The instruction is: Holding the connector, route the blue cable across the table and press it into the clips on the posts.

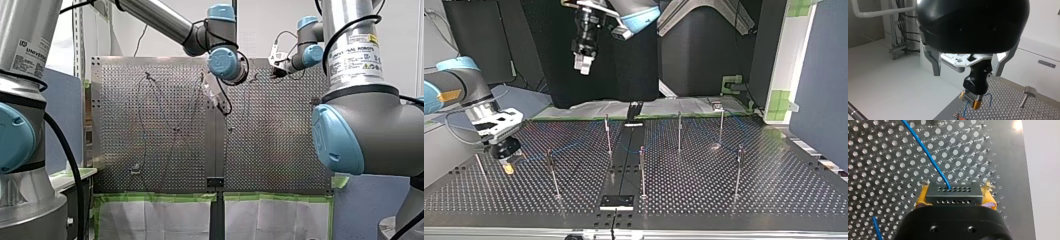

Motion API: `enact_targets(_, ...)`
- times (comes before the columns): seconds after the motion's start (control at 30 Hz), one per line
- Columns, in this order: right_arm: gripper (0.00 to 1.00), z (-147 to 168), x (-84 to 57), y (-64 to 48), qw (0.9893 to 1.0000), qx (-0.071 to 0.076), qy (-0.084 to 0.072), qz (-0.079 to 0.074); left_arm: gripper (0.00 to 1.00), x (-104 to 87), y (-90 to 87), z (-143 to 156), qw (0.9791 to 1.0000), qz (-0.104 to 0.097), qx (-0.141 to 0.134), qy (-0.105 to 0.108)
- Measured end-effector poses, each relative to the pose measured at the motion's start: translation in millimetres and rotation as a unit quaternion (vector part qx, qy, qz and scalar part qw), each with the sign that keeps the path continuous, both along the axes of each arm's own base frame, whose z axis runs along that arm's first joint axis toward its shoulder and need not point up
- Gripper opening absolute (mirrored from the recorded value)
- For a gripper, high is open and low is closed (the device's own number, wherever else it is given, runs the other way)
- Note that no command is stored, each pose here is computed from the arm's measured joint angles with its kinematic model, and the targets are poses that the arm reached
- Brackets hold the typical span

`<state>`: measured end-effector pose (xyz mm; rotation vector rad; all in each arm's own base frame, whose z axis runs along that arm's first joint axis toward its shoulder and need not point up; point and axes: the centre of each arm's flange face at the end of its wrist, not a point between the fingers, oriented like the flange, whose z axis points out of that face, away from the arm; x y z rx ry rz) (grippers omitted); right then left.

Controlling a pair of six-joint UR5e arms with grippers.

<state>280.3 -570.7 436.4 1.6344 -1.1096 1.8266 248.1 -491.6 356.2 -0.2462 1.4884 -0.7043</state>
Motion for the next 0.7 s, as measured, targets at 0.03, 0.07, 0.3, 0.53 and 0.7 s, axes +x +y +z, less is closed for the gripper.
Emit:
enact_targets(0.03, 0.0, -0.1, 0.0, 0.0, 1.0, 0.0, 0.0, 0.0, 1.0, -0.9, 0.5, -2.3, 1.0, 0.0, 0.002, 0.0)
enact_targets(0.07, 0.0, -0.1, 0.0, 0.0, 1.0, 0.0, 0.0, 0.0, 1.0, -2.3, 1.1, -5.5, 1.0, -0.001, 0.005, -0.001)
enact_targets(0.3, 0.0, 0.0, -0.1, 0.1, 1.0, 0.001, 0.0, 0.0, 1.0, -8.7, 7.1, -26.0, 0.9997, -0.002, 0.025, -0.007)
enact_targets(0.53, 0.0, 0.0, -0.1, 0.3, 1.0, 0.001, 0.0, 0.0, 1.0, -13.5, 15.1, -45.4, 0.9996, 0.0, 0.029, -0.008)
enact_targets(0.7, 0.0, -0.2, -0.1, 0.3, 1.0, 0.001, 0.0, 0.0, 1.0, -17.2, 22.3, -60.8, 0.9996, 0.0, 0.029, -0.008)
